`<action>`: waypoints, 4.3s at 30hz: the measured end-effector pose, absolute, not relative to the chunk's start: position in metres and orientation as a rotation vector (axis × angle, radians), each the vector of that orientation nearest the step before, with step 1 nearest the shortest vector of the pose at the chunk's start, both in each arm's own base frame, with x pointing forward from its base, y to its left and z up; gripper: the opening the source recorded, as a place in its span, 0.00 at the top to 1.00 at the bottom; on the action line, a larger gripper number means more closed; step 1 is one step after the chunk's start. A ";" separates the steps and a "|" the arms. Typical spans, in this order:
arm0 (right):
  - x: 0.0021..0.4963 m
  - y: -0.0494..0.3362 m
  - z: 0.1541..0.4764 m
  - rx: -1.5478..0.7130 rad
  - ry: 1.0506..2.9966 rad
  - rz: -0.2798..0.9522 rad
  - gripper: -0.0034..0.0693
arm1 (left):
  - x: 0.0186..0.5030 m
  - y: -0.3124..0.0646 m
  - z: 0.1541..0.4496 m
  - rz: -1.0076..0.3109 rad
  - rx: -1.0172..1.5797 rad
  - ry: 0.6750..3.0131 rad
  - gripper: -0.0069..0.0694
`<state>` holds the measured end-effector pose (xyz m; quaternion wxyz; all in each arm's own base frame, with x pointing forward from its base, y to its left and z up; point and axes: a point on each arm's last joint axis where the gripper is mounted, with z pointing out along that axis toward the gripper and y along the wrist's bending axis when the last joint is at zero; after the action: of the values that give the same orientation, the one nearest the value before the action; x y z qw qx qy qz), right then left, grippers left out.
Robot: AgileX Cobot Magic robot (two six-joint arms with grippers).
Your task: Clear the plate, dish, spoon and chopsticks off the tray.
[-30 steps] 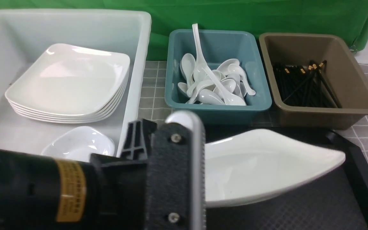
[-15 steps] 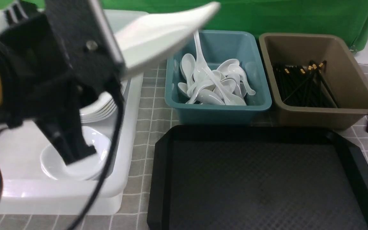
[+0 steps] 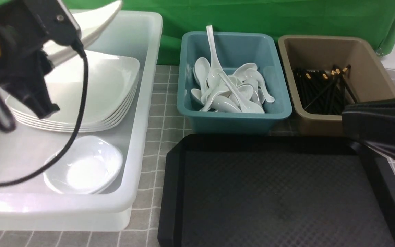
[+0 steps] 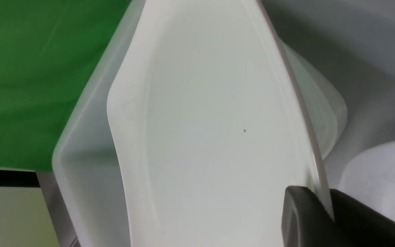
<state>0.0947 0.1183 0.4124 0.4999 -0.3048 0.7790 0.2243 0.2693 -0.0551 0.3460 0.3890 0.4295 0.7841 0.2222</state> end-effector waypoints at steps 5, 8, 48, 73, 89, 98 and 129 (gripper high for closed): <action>0.094 0.116 0.409 -0.746 1.925 0.512 0.91 | 0.296 -0.057 0.316 0.555 1.133 2.046 0.87; 0.094 0.115 0.408 -0.749 1.938 0.502 0.91 | 0.310 -0.060 0.295 0.545 1.183 2.092 0.87; 0.089 0.113 0.400 -0.798 2.032 0.493 0.90 | 0.349 -0.069 0.235 0.310 0.996 2.242 0.28; 0.089 0.113 0.399 -0.799 2.039 0.491 0.83 | 0.089 -0.045 0.371 -0.265 0.460 1.472 0.90; 0.087 0.114 0.400 -0.810 2.030 0.510 0.77 | 0.079 -0.040 0.344 -0.247 0.472 1.481 0.90; 0.110 0.079 0.380 -0.602 1.963 0.323 0.77 | 0.080 -0.040 0.343 -0.238 0.481 1.484 0.90; 0.053 -0.003 0.178 0.012 1.859 -0.002 0.93 | 0.080 -0.040 0.342 -0.234 0.485 1.488 0.90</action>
<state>0.0532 -0.0028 0.1781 0.5984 0.0053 0.8012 -0.0009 0.0798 -0.0400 0.3424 0.7029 0.2181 0.6688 -0.1053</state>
